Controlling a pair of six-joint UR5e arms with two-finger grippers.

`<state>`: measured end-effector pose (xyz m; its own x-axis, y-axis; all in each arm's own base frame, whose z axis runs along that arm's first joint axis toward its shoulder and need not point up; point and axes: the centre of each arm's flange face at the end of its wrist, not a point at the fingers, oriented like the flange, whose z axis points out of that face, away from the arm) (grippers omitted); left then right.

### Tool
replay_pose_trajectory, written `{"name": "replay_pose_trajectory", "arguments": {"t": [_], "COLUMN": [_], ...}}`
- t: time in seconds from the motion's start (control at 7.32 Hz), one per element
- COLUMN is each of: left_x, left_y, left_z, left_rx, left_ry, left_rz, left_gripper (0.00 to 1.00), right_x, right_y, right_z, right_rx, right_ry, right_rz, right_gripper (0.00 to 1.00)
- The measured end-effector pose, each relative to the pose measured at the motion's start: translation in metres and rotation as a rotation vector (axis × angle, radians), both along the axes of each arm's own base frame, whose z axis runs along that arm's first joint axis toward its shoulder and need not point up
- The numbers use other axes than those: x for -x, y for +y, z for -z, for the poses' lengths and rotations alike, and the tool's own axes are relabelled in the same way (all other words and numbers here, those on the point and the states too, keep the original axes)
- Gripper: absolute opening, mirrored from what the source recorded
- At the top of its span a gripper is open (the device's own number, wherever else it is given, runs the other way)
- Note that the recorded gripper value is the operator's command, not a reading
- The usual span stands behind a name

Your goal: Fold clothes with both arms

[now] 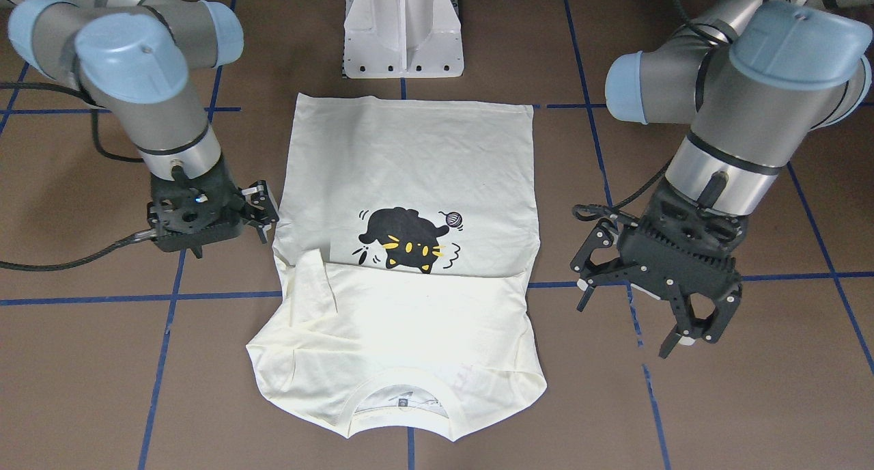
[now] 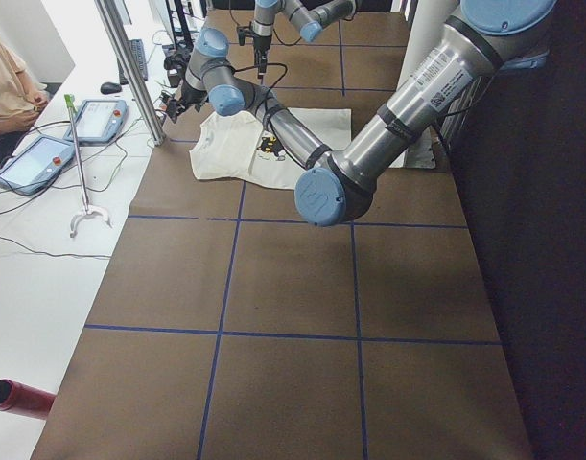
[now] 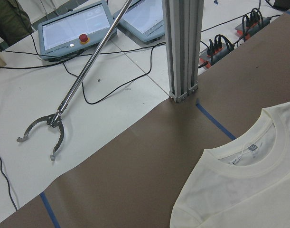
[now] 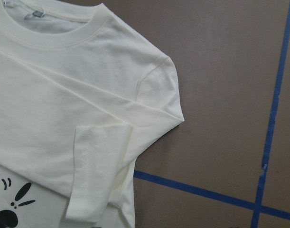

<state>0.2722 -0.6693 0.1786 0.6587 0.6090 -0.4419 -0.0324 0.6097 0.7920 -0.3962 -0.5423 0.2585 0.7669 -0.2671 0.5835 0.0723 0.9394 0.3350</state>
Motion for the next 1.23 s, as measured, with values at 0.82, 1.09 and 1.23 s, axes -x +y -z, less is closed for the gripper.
{"name": "replay_pose_trajectory", "arguments": {"t": [0.82, 1.09, 1.23], "left_x": [0.016, 0.018, 0.019], "left_y": [0.034, 0.039, 0.040], "left_z": [-0.002, -0.006, -0.009], "left_rx": [-0.036, -0.036, -0.033], "left_ry": [0.025, 0.025, 0.024], "left_rz": [-0.001, -0.002, -0.001], "left_gripper": [1.00, 1.00, 1.00], "right_x": [0.141, 0.149, 0.152], "right_y": [0.042, 0.041, 0.042], "right_z": [-0.045, -0.037, -0.033], "right_rx": [-0.222, -0.244, -0.254], "right_ry": [0.137, 0.131, 0.129], "right_rz": [0.029, 0.026, 0.024], "right_gripper": [0.71, 0.68, 0.62]}}
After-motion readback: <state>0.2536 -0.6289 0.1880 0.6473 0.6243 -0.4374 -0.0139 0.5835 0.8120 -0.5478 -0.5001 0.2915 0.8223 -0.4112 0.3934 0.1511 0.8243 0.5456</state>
